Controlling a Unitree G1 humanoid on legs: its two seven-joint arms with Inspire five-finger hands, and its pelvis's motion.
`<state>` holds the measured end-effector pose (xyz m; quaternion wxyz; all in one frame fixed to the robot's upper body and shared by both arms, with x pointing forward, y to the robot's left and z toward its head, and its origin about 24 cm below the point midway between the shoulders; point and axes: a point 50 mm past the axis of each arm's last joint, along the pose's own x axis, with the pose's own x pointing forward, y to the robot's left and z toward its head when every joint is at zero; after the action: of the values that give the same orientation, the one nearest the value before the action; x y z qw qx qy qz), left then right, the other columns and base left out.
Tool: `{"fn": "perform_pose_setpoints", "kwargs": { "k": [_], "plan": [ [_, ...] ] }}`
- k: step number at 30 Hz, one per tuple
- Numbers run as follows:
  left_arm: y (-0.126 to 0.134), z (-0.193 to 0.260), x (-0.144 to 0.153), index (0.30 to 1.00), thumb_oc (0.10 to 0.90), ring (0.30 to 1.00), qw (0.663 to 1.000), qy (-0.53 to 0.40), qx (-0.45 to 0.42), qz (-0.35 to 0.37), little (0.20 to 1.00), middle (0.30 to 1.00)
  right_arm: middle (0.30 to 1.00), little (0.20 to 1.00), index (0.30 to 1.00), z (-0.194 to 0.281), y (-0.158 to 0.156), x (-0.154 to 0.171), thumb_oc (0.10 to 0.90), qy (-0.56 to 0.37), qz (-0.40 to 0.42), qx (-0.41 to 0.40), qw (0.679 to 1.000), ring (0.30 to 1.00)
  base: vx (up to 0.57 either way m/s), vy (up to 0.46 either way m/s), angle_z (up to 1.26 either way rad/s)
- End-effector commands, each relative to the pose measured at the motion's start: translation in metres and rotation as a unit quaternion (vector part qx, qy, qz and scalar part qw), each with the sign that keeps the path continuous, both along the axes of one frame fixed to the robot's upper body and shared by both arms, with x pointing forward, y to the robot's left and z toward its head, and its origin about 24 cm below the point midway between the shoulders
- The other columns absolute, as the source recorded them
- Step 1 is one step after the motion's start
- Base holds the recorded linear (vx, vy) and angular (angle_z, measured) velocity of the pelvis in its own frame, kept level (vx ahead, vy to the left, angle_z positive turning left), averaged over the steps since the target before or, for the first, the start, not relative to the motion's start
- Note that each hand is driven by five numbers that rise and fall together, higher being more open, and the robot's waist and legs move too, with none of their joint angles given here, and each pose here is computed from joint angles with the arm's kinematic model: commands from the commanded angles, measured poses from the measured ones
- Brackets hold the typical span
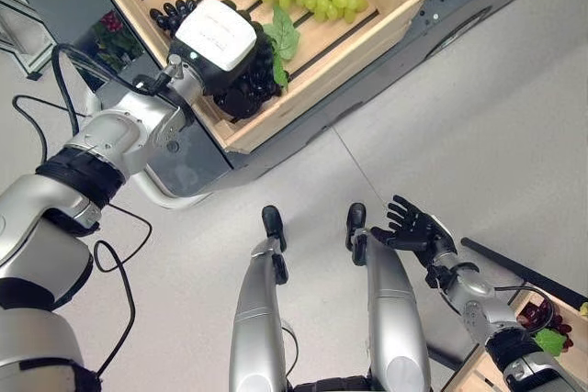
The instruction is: Pick up the fruits from the basket on one side to the basket on the other side
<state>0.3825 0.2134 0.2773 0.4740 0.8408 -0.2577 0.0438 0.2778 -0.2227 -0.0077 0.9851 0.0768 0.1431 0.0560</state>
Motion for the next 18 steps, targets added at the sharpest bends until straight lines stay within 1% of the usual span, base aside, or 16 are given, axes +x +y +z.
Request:
{"fn": "perform_pose_setpoints", "kwargs": {
  "k": [1,6,9,12,14,18],
  "plan": [
    [0.024,0.065,-0.013,0.900,0.800,0.900,0.985,-0.166,0.005,0.041,0.900,0.900,0.900,0.900,0.900,0.020,-0.005,0.001,0.800,-0.065,-0.011,0.027,0.997,0.900,-0.01,0.035,-0.02],
    [0.034,0.078,-0.012,0.900,0.800,0.900,0.964,-0.256,-0.002,0.069,0.900,0.900,0.900,0.900,0.900,0.022,0.000,0.004,0.800,-0.072,-0.010,0.030,0.997,0.900,0.00,0.033,-0.02],
    [0.040,0.077,-0.012,0.900,0.800,0.900,0.958,-0.275,-0.001,0.075,0.900,0.900,0.900,0.900,0.900,0.023,0.005,0.006,0.800,-0.076,-0.006,0.035,0.996,0.900,0.00,0.000,0.00],
    [0.041,0.072,-0.009,0.900,0.800,0.900,0.960,-0.265,0.001,0.089,0.900,0.900,0.900,0.900,0.900,0.026,0.012,0.009,0.800,-0.078,0.001,0.036,0.996,0.900,0.00,0.023,-0.03],
    [0.046,0.064,-0.004,0.900,0.800,0.900,0.965,-0.229,0.007,0.129,0.900,0.900,0.900,0.900,0.900,0.029,0.017,0.013,0.800,-0.081,0.005,0.037,0.996,0.900,0.00,0.050,-0.05],
    [0.048,0.058,0.000,0.900,0.800,0.900,0.970,-0.191,0.005,0.150,0.900,0.900,0.900,0.900,0.900,0.032,0.018,0.016,0.800,-0.086,0.003,0.042,0.995,0.900,0.00,0.020,-0.05]
  ]
}}
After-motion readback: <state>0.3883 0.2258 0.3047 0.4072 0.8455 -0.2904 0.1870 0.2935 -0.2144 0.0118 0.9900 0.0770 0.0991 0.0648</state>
